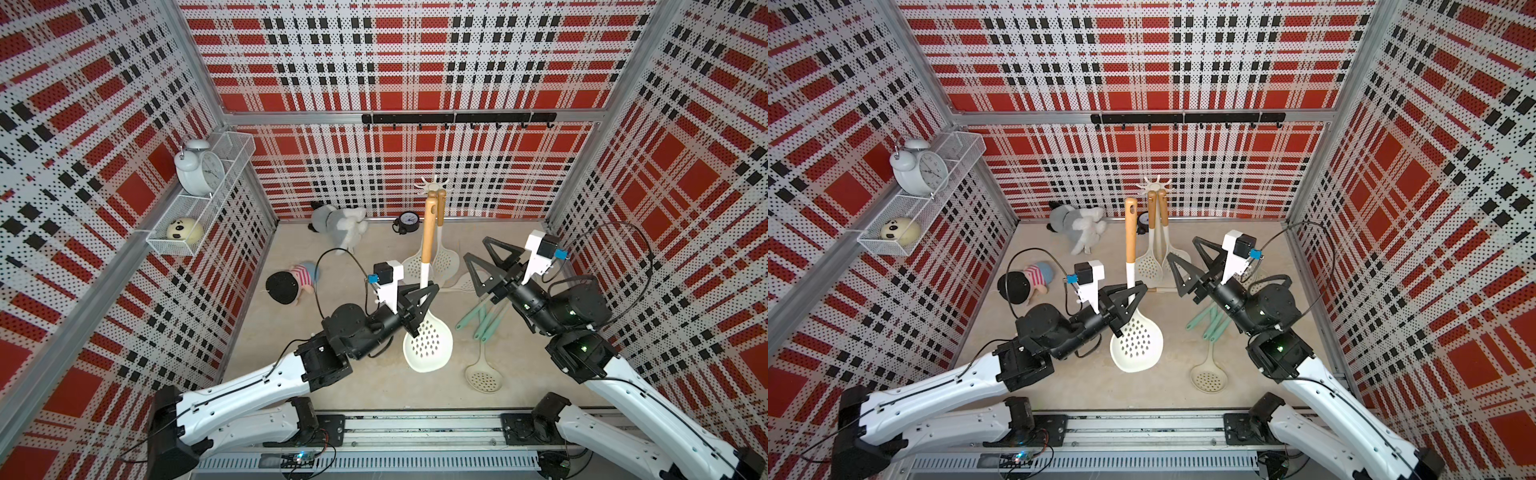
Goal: Hang the skimmer on the kitchen utensil rack
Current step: Pick up the skimmer from the center of the board.
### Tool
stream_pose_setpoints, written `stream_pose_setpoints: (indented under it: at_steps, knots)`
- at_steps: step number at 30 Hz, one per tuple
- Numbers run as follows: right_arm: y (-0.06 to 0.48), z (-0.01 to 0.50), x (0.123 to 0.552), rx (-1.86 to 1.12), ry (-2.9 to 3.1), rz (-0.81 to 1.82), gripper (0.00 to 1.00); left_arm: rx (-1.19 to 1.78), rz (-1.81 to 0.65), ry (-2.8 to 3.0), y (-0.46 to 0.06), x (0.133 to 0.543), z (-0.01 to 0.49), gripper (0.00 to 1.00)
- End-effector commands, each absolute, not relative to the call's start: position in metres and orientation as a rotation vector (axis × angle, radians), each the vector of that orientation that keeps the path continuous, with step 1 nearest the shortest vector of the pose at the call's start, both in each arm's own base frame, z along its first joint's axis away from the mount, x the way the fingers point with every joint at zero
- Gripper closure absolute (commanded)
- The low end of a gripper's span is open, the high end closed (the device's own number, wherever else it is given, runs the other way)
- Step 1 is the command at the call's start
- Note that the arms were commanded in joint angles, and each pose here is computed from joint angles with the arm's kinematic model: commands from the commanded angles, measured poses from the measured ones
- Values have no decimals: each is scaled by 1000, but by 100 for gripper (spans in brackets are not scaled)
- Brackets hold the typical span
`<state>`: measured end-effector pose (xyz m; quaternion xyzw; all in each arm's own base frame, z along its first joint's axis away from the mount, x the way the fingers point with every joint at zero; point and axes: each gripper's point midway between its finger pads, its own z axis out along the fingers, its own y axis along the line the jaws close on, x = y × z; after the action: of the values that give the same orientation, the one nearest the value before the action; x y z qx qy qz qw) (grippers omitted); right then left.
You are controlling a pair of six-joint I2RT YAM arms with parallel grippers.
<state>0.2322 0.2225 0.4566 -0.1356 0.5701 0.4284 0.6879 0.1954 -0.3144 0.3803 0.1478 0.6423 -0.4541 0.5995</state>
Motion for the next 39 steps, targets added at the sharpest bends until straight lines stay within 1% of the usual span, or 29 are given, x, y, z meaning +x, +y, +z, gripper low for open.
stream_pose_setpoints:
  at_steps: [1,3,5,9,13,19,23,29,34,39]
  knots:
    - [232,472,237,-269,1256,793,11,112,-833,1473,-293,216,398,100]
    - [239,474,240,-260,1278,766,12,108,-806,1481,-297,217,397,100]
    - [246,474,240,-270,1283,793,14,115,-804,1483,-300,216,396,100]
    - [259,474,237,-325,1297,831,23,119,-796,1485,-302,216,395,100]
    - [274,474,238,-392,1327,842,28,130,-788,1490,-303,217,394,100]
    - [298,472,239,-477,1380,886,28,139,-758,1506,-303,219,390,100]
    - [307,465,245,-484,1435,890,32,140,-746,1512,-302,221,388,100]
    - [315,457,250,-489,1479,897,46,134,-737,1522,-301,223,384,100]
    - [321,451,249,-507,1490,921,54,128,-725,1530,-300,226,381,100]
    - [322,448,249,-508,1495,926,66,119,-699,1545,-298,229,378,100]
